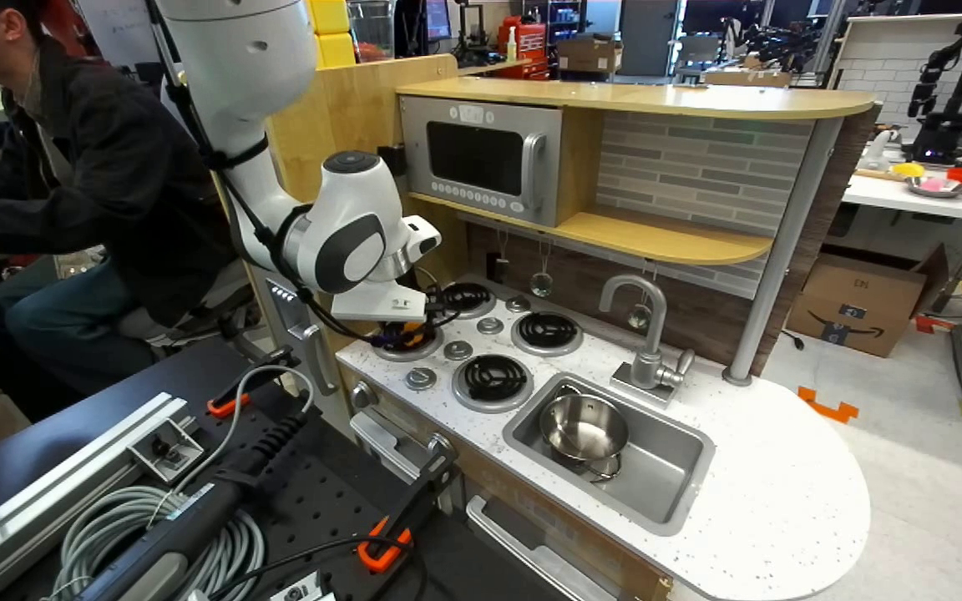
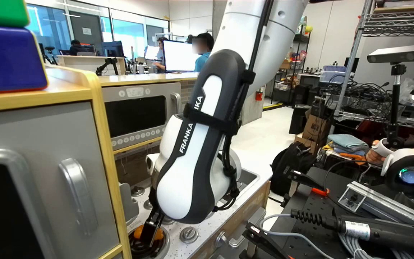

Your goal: Remove the plushie from the stove and put it in the pot

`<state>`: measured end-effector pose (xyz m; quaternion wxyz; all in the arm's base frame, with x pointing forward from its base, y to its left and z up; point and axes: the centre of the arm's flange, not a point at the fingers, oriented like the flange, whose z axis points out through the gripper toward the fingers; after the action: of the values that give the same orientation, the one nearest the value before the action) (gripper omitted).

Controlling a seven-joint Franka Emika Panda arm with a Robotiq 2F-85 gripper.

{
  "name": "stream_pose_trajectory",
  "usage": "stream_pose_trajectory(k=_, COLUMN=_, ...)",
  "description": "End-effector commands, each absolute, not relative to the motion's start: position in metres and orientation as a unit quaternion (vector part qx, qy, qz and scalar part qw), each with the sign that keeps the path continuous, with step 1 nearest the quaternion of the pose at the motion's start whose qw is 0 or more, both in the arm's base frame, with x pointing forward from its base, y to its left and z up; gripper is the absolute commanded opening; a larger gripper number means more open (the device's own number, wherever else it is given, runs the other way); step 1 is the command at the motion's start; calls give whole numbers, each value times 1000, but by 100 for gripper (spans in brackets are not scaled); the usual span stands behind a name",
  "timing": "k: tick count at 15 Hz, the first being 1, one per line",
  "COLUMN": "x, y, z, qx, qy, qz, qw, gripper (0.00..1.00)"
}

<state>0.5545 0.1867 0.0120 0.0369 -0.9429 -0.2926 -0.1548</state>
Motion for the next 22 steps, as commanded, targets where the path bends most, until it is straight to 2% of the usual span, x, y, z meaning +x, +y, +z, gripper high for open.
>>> stream_pose_trajectory(k=1, x=569, y=195, z=-9, qx=-944, qy=-279, qz=-172, qw=27, gripper=100)
stream_pose_trajectory(k=3, x=573, y=194, z=-13, qx=-945, qy=-275, qz=-176, qw=24, gripper=100)
stream_pose_trajectory(k=5, x=576, y=194, z=-15, qx=-946, qy=-272, qz=-178, qw=22, gripper=72)
stream_pose_trajectory(k=12, x=576, y=181, z=0, qx=-945, qy=-264, qz=-191, qw=33, gripper=19)
stream_pose_trajectory(k=18, x=582, y=146, z=19, qx=-949, qy=-236, qz=-206, qw=23, gripper=19)
stream_pose_trajectory(k=22, x=593, y=73, z=7, qx=-970, qy=-163, qz=-183, qw=-13, gripper=19)
